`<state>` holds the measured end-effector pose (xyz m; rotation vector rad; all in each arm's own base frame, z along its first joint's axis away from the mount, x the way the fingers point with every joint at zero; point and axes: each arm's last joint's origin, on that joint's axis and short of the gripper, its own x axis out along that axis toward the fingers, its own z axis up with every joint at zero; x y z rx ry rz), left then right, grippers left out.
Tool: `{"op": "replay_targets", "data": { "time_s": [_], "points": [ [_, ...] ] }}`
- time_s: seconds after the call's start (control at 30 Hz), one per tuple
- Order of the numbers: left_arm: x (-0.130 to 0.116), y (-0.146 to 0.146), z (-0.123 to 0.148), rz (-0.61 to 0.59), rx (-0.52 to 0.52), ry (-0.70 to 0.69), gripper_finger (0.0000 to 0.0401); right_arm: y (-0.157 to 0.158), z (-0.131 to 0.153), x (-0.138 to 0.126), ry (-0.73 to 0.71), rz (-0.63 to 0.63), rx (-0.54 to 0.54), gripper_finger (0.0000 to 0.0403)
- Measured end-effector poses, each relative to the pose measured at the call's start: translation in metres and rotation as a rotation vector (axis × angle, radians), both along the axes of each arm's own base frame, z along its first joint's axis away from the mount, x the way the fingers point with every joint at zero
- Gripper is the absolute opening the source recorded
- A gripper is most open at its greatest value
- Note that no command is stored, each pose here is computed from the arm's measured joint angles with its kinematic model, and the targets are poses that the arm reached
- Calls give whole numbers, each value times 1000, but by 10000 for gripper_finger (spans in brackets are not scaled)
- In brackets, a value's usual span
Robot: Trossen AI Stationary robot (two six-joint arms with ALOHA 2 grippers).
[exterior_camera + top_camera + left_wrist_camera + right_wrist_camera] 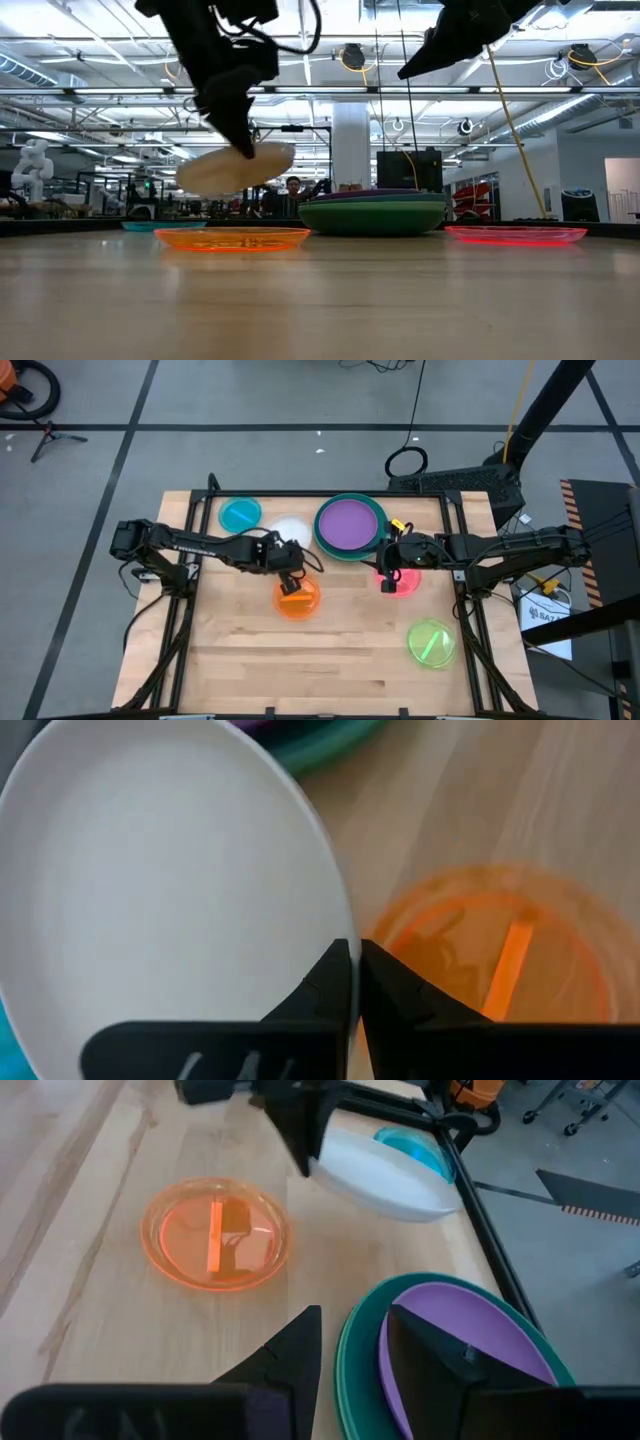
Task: Stack plastic plates
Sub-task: Stack the white plate on top of the purple plate
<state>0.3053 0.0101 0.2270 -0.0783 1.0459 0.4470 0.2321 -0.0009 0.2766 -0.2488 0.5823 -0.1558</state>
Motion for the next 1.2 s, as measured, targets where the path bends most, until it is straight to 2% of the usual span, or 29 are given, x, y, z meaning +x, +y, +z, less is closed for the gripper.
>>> {"op": "replay_targets", "data": {
  "time_s": [0.23, 0.6, 0.67, 0.73, 0.8, 0.87, 0.97, 1.2],
  "points": [
    [17, 13, 22, -55, 60, -122, 15, 0, -2, -2, 24, -8, 14, 109],
    [38, 31, 39, -119, 137, -186, 15, 0, 3, -18, 38, -59, 92, 109],
    [39, 35, 37, -128, 144, -150, 15, 0, 3, -18, 36, -60, 93, 109],
    [48, 38, 40, -137, 162, -180, 15, 0, 3, -18, 42, -59, 93, 109],
    [50, 42, 37, -146, 164, -126, 15, 0, 2, -18, 48, -56, 93, 109],
    [61, 44, 40, -165, 186, -145, 15, 0, 2, -19, 57, -58, 94, 109],
    [72, 47, 36, -209, 204, -82, 15, 0, 0, -20, 74, -69, 109, 109],
    [95, 55, 32, -304, 220, -48, 15, 0, -6, -27, 109, -90, 131, 109]
  ]
}}
